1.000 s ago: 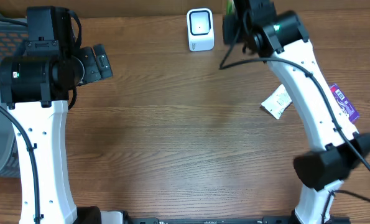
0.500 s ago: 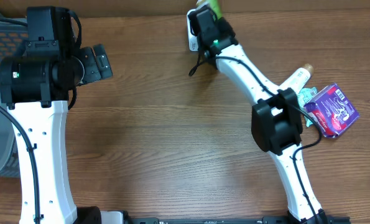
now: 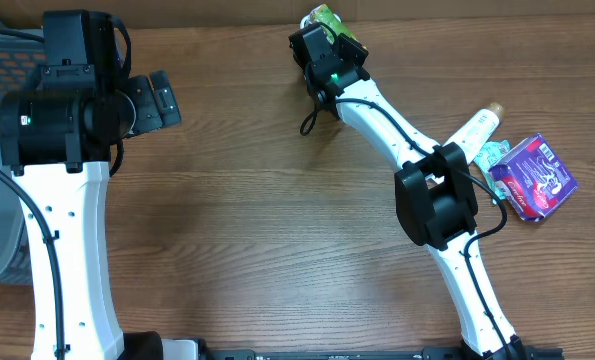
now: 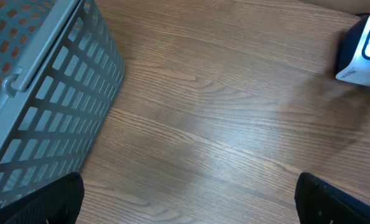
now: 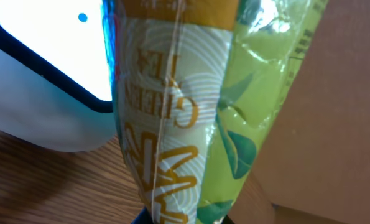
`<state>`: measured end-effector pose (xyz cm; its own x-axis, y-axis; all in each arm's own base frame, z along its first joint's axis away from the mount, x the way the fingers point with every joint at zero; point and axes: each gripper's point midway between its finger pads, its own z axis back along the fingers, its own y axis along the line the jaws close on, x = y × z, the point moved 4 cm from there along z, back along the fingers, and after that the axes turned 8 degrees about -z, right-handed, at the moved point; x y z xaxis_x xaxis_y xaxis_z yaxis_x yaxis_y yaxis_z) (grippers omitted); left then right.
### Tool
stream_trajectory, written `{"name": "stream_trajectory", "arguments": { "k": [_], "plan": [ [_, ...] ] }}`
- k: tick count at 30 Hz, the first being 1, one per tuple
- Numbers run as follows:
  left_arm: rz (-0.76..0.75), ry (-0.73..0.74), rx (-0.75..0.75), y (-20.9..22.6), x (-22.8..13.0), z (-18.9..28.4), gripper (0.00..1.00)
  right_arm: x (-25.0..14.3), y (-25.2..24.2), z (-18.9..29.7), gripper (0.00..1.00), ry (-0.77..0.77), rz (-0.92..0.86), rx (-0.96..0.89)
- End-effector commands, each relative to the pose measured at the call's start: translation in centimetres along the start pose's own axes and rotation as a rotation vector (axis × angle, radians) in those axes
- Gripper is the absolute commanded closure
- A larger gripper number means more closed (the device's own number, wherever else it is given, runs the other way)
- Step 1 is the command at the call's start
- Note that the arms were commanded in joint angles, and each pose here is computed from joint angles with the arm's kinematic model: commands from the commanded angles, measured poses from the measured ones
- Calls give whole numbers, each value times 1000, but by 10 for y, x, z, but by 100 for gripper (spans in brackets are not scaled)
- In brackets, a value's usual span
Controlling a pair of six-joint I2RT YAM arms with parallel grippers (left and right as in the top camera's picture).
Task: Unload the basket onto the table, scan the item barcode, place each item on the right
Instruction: 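Carry the green pouch right and drop it beside the other items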
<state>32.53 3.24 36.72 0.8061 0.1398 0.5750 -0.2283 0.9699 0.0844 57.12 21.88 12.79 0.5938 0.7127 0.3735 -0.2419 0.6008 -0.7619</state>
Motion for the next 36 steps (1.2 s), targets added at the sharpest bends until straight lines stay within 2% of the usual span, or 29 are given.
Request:
{"name": "stream_trajectory", "arguments": {
  "k": [1,15,20,25,30,36],
  "plan": [
    [21,-36,-9,1,3,12,0,9,-25,9,96,-18,-50,-61],
    [21,-36,-10,1,3,12,0,13,-21,15,96,-28,-44,-57],
    [21,-36,-9,1,3,12,0,18,-24,36,96,-35,-30,-57],
    [22,-36,-9,1,3,12,0,22,-48,69,96,-52,-138,-24],
    [21,-36,-9,1,3,12,0,19,-73,118,96,-87,-260,168],
    [21,-36,-9,1,3,12,0,-4,-93,195,96,-93,-369,569]
  ]
}}
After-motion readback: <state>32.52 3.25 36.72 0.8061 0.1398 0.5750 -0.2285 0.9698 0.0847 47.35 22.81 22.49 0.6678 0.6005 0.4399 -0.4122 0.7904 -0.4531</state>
